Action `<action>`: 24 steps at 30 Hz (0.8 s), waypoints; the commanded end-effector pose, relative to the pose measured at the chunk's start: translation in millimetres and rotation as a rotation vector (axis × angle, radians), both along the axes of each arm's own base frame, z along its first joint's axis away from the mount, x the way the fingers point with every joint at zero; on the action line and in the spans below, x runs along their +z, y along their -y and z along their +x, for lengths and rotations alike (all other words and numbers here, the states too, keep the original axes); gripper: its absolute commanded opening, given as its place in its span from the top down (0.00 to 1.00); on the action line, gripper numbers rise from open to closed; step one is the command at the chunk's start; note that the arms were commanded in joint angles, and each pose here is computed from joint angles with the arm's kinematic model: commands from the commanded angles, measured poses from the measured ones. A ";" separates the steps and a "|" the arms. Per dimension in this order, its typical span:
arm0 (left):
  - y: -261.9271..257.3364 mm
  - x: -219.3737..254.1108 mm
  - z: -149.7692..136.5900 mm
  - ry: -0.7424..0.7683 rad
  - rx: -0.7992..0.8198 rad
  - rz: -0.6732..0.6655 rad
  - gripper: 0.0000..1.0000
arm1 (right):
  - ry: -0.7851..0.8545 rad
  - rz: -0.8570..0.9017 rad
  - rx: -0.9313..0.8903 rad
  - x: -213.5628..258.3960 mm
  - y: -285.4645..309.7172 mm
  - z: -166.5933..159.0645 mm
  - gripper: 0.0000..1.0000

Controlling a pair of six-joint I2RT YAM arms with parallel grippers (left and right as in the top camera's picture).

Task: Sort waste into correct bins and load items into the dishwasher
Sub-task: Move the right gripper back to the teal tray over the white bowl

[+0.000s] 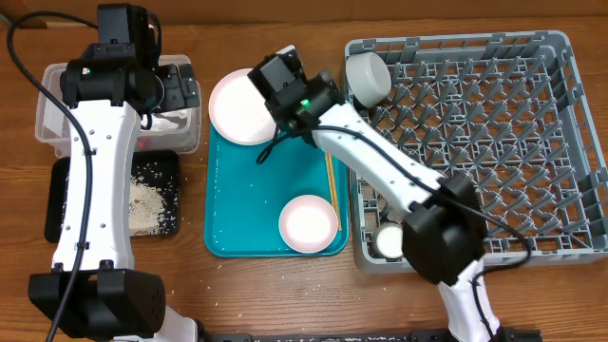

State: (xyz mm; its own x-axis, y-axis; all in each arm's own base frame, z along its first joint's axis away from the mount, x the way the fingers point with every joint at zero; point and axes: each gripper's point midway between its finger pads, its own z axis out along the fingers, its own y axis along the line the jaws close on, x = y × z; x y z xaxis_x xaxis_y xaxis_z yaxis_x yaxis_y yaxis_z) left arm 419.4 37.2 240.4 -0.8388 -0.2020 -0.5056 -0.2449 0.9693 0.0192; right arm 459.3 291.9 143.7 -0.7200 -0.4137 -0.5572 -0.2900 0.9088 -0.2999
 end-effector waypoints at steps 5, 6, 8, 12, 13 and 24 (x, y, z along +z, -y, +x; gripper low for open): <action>0.6 5.4 4.7 0.015 -0.013 0.019 0.00 | -0.343 0.337 0.186 0.5 -55.6 -66.8 0.08; 0.6 5.4 4.7 0.015 -0.013 0.019 0.00 | -0.379 0.362 0.205 -1.6 -60.7 -73.2 0.09; 0.6 5.4 4.7 0.015 -0.013 0.019 0.00 | -0.465 0.400 0.221 -6.8 -65.8 -89.2 0.15; 0.6 5.4 4.7 0.015 -0.013 0.019 0.00 | -0.647 0.381 0.129 -17.8 -49.2 -125.3 0.22; 0.6 5.4 4.7 0.015 -0.013 0.019 0.00 | -0.688 0.358 0.102 -20.4 -41.8 -134.4 0.24; 0.6 5.4 4.7 0.015 -0.013 0.019 0.00 | -0.901 0.038 0.060 -89.8 23.8 -196.8 0.31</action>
